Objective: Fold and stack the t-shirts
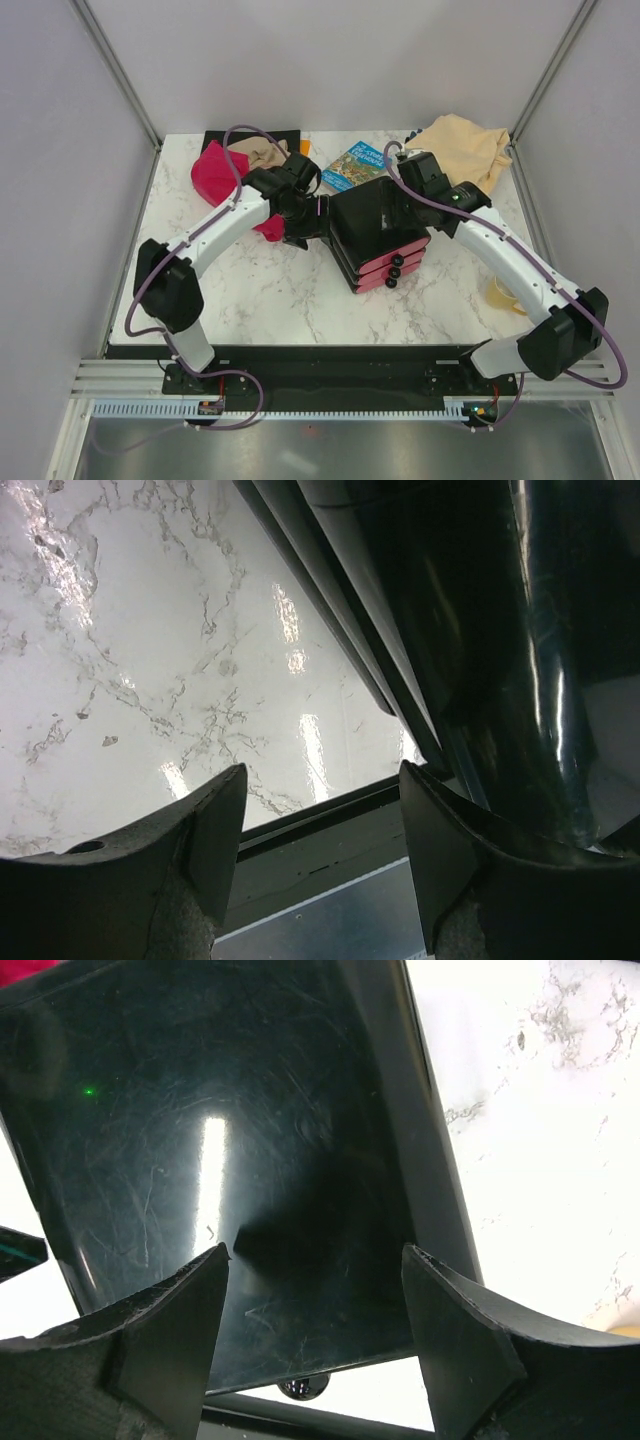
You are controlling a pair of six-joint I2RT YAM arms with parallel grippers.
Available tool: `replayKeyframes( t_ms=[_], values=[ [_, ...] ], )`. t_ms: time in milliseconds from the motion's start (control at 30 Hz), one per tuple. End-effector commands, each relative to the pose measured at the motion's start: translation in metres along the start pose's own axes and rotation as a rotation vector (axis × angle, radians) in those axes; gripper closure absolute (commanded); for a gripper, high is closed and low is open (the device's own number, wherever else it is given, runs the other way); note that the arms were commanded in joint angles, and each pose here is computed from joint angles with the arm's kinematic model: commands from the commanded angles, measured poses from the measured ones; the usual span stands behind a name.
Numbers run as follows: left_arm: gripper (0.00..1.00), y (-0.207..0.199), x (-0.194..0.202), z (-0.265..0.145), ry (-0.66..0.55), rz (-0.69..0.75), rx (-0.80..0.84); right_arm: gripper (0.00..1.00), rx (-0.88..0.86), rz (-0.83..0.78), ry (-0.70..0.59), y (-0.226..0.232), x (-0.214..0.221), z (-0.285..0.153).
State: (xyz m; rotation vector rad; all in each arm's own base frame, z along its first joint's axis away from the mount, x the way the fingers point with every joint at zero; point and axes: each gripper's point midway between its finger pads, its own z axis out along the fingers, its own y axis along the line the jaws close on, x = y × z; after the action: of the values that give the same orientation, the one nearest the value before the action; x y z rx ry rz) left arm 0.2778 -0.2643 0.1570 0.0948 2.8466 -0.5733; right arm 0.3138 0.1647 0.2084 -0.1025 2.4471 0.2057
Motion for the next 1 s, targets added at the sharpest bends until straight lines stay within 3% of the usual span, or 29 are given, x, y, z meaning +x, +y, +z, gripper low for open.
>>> replayKeyframes(
  t_ms=[0,267,500,667,833,967],
  values=[
    [0.3,-0.018,-0.009,0.01,-0.009,-0.015,0.05,0.22,0.075,0.031,0.026,-0.017,0.015,0.002],
    [0.3,-0.034,-0.027,0.022,-0.014,0.005,0.072,0.22,0.211,0.097,-0.036,-0.048,0.005,-0.008],
    [0.3,-0.037,-0.033,0.027,-0.014,0.011,0.075,0.21,0.289,0.12,0.022,-0.065,0.024,0.007],
    [0.3,-0.039,-0.037,0.029,-0.018,0.017,0.076,0.21,0.251,0.112,0.112,-0.059,0.04,0.021],
    [0.3,-0.05,-0.046,0.031,-0.029,0.02,0.096,0.22,0.225,0.136,0.118,-0.055,0.042,0.016],
    [0.3,-0.083,-0.058,0.034,-0.046,0.056,0.149,0.22,0.211,0.144,0.159,-0.053,0.053,0.002]
  ],
)
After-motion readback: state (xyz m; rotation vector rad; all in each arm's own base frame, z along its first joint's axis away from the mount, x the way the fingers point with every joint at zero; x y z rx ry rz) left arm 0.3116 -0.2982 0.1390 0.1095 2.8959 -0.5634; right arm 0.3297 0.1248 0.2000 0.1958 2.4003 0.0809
